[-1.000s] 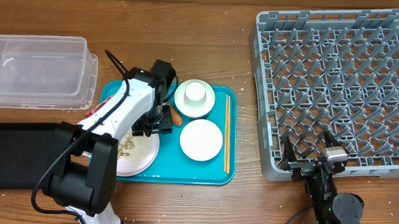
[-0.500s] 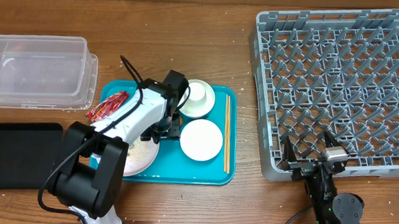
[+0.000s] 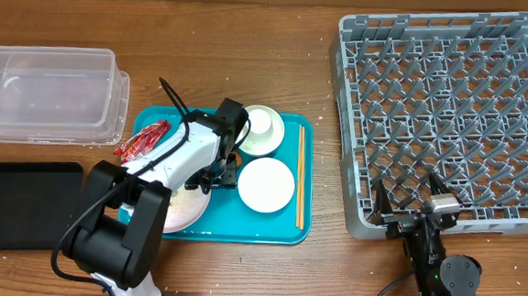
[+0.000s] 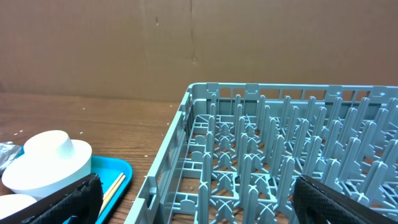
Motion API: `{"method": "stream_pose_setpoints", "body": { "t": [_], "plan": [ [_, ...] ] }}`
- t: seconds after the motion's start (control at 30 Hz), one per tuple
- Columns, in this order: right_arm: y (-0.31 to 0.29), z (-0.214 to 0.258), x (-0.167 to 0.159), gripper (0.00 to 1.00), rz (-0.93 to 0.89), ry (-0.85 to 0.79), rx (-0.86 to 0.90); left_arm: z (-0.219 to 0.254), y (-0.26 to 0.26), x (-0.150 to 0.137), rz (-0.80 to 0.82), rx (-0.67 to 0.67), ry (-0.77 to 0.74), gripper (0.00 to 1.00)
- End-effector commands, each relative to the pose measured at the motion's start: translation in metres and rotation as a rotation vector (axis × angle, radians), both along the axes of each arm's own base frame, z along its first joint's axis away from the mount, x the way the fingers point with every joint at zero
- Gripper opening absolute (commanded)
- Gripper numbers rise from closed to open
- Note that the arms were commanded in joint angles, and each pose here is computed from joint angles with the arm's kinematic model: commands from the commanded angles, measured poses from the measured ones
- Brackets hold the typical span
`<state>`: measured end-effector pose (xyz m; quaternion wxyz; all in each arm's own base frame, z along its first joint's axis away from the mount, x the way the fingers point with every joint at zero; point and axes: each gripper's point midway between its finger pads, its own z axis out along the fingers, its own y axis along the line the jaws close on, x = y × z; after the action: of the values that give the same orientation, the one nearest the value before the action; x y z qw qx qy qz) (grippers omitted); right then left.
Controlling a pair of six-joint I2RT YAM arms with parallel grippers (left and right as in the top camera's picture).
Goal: Sort waste into correct bins and load items into the dishwasher
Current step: 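Move the left gripper to the white plate's rim and grasp it, then lift the white plate with the left gripper and carry it left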
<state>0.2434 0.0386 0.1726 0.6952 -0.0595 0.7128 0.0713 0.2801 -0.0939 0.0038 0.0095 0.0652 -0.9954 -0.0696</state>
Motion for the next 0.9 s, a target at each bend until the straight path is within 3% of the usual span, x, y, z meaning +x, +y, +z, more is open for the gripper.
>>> {"method": "stream_pose_setpoints", "body": {
  "t": [0.0, 0.5, 0.6, 0.87],
  "plan": [
    [-0.001, -0.002, 0.0, 1.0, -0.002, -0.005, -0.003, -0.011, 0.008, -0.011, 0.025, 0.035, 0.024, 0.53],
    [-0.001, -0.002, 0.0, 1.0, -0.002, -0.005, -0.003, -0.008, 0.01, -0.014, 0.024, 0.045, 0.043, 0.08],
    [-0.001, -0.002, 0.0, 1.0, -0.003, -0.005, -0.003, -0.005, 0.01, -0.015, 0.023, 0.049, 0.053, 0.04],
    [-0.001, -0.002, 0.0, 1.0, -0.003, -0.005, -0.003, 0.007, 0.01, -0.015, 0.023, 0.057, 0.072, 0.04]
  ]
}}
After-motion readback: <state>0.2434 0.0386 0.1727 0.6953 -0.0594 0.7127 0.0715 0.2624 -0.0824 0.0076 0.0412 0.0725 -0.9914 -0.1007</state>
